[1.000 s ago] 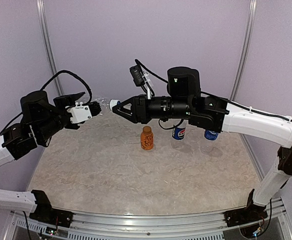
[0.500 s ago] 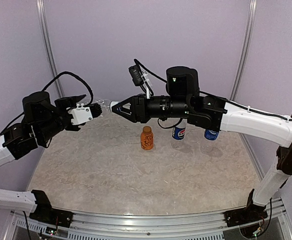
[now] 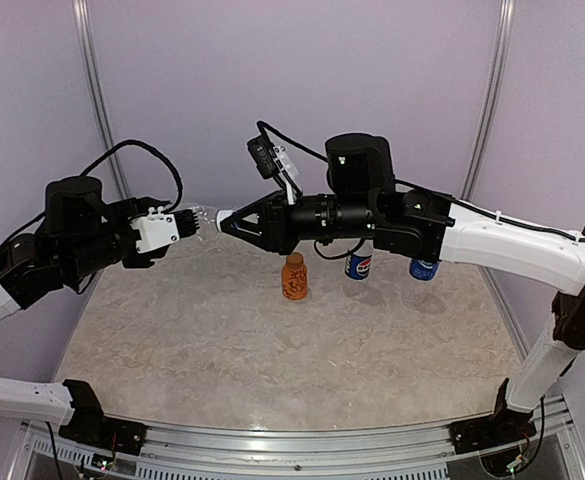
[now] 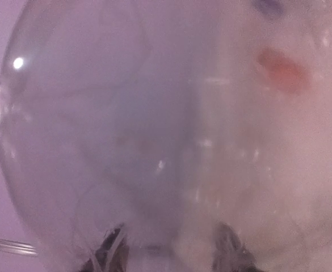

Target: Unscrew the bottle caps

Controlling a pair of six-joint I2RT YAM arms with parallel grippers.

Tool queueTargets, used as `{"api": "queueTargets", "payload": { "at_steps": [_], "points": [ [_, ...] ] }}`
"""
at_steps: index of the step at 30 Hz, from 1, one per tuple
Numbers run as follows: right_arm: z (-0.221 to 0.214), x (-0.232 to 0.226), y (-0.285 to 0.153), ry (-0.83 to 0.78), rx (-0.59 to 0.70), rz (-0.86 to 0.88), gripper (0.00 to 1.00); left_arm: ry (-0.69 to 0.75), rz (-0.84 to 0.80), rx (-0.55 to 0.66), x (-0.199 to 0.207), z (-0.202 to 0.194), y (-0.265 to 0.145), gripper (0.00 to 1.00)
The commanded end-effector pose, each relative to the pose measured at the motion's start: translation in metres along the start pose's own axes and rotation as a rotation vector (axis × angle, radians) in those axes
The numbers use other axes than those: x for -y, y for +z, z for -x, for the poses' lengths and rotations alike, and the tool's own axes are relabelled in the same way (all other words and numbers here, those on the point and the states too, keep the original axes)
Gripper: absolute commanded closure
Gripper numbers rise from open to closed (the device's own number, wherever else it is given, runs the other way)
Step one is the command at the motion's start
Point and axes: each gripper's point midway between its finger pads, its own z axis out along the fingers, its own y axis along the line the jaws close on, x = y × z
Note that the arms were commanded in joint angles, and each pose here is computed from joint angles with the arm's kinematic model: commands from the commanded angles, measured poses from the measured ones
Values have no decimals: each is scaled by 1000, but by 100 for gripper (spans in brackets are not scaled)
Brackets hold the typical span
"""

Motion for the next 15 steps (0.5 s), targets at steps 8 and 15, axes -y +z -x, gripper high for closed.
{"api": "queueTargets", "payload": {
  "at_steps": [8,15],
  "points": [
    [-111,-31,25,-1093,-395,-115,100,-276,-772,86,97,24,-90,58],
    [-142,-9,22,-1733,-625,-337,100,-285,-804,97,100,26,-96,59]
  ]
}}
